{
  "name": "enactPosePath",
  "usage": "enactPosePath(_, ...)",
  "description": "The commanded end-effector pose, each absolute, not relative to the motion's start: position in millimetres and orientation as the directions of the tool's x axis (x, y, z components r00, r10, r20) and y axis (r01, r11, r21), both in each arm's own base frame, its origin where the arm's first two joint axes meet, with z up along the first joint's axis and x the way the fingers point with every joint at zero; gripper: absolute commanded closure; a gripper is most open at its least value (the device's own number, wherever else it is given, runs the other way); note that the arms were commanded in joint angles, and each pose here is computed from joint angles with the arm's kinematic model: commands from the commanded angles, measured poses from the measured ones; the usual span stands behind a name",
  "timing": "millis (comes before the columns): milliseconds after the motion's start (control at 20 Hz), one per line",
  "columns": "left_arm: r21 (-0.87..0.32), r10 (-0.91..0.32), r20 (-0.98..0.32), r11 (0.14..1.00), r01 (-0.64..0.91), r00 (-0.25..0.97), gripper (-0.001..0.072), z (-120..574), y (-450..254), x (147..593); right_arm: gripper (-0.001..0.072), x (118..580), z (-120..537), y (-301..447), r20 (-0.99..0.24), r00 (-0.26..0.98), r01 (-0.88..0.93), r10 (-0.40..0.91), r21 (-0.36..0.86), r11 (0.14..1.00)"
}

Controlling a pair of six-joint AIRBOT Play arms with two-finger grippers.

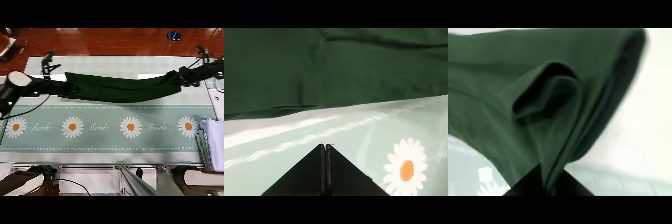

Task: Fold the shirts.

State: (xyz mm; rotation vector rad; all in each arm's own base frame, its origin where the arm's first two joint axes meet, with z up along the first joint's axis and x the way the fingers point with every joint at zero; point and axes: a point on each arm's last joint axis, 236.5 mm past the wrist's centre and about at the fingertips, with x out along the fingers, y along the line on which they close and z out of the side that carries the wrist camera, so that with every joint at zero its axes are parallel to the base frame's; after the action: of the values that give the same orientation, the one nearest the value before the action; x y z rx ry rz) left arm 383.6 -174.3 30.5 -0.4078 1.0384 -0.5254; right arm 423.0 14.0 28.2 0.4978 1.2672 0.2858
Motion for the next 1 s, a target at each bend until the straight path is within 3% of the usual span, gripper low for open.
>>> enactPosePath(0,-0.534,-0.619,-0.639,0.784,0.316,0.456,0.0686,39,-235,389,0.0694,361,71,11,-0.850,0.386,0.025,0.359,0.399,0.917)
enactPosePath(200,-0.535,-0.671,-0.683,0.728,0.428,0.288,0.0687,9,-330,378,0.0693,289,91,35,-0.817,0.457,0.038,0.352,0.413,0.910)
enactPosePath(400,-0.592,-0.712,-0.694,0.649,0.478,0.107,0.0687,-15,-430,355,0.0694,254,107,46,-0.787,0.512,0.033,0.343,0.418,0.908)
enactPosePath(750,-0.676,-0.683,-0.709,0.587,0.446,-0.176,0.0686,-72,-533,243,0.0694,249,134,68,-0.710,0.566,-0.037,0.418,0.484,0.874)
enactPosePath(850,-0.723,-0.698,-0.666,0.517,0.459,-0.263,0.0685,-66,-550,209,0.0694,250,135,68,-0.705,0.571,-0.038,0.419,0.488,0.872)
enactPosePath(950,-0.736,-0.709,-0.646,0.483,0.474,-0.282,0.0685,-46,-547,216,0.0693,250,134,69,-0.707,0.567,-0.035,0.422,0.492,0.870)
